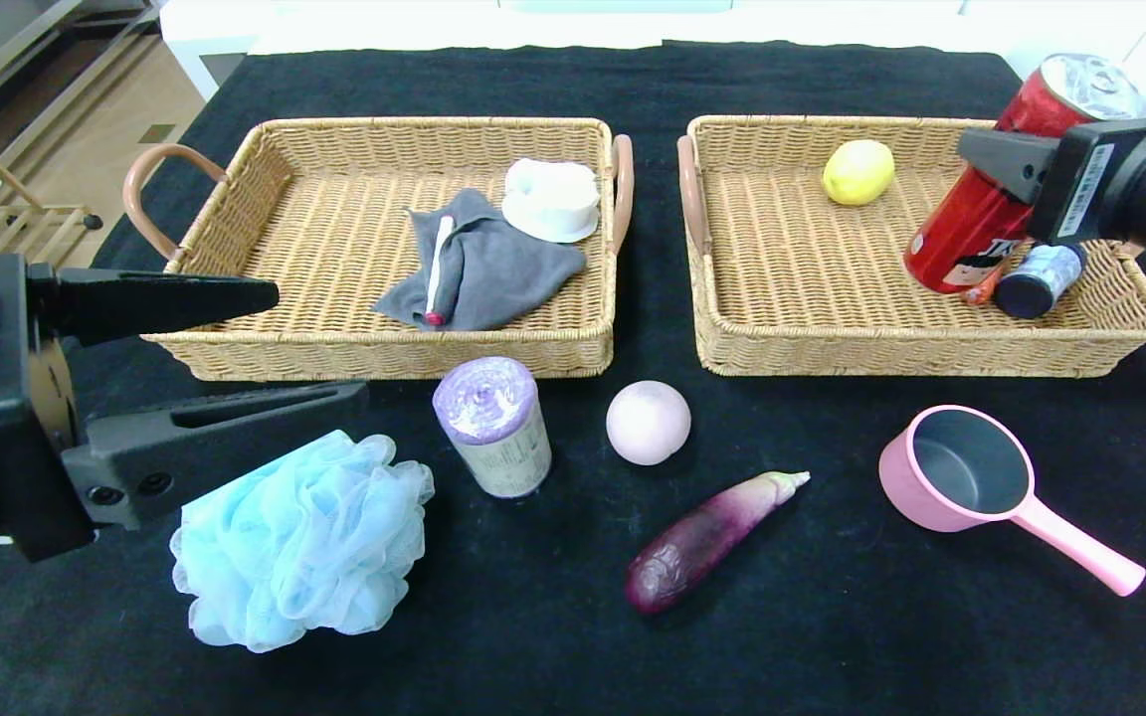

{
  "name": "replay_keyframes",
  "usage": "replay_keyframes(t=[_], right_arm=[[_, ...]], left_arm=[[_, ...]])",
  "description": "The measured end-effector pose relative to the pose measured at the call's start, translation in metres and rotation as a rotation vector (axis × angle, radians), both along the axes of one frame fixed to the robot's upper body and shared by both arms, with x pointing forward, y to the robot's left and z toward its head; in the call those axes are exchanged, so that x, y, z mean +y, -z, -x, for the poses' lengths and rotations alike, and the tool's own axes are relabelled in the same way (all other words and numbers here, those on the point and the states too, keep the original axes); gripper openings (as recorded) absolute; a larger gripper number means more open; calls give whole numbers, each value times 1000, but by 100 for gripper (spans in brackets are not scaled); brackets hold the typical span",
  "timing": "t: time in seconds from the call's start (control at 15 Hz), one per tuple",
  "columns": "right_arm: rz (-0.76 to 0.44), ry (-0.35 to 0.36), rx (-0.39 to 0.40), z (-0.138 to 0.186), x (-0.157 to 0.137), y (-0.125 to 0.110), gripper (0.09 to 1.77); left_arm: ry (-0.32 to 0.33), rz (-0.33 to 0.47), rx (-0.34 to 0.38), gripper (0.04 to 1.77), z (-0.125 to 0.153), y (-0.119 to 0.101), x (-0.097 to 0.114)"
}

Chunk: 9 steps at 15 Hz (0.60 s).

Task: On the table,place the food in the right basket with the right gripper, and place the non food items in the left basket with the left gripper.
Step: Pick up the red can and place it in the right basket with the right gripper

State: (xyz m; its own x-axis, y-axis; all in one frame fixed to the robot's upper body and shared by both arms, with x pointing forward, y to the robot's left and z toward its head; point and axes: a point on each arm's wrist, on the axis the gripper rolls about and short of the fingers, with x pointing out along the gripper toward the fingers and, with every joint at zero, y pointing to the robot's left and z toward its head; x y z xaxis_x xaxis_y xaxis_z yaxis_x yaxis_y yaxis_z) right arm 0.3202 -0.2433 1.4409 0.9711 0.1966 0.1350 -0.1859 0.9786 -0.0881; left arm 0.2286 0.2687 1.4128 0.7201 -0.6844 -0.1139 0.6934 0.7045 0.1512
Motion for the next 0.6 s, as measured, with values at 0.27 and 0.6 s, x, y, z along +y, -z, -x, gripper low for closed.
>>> replay_keyframes(t=[0.27,0.6], right_arm=[[-7,89,-19,-25,-16,-8,102],[-14,164,-22,-67,-34,-9,102]], left_arm=[[1,0,1,172,0,0,0],[1,-1,4,172,-1,1,0]])
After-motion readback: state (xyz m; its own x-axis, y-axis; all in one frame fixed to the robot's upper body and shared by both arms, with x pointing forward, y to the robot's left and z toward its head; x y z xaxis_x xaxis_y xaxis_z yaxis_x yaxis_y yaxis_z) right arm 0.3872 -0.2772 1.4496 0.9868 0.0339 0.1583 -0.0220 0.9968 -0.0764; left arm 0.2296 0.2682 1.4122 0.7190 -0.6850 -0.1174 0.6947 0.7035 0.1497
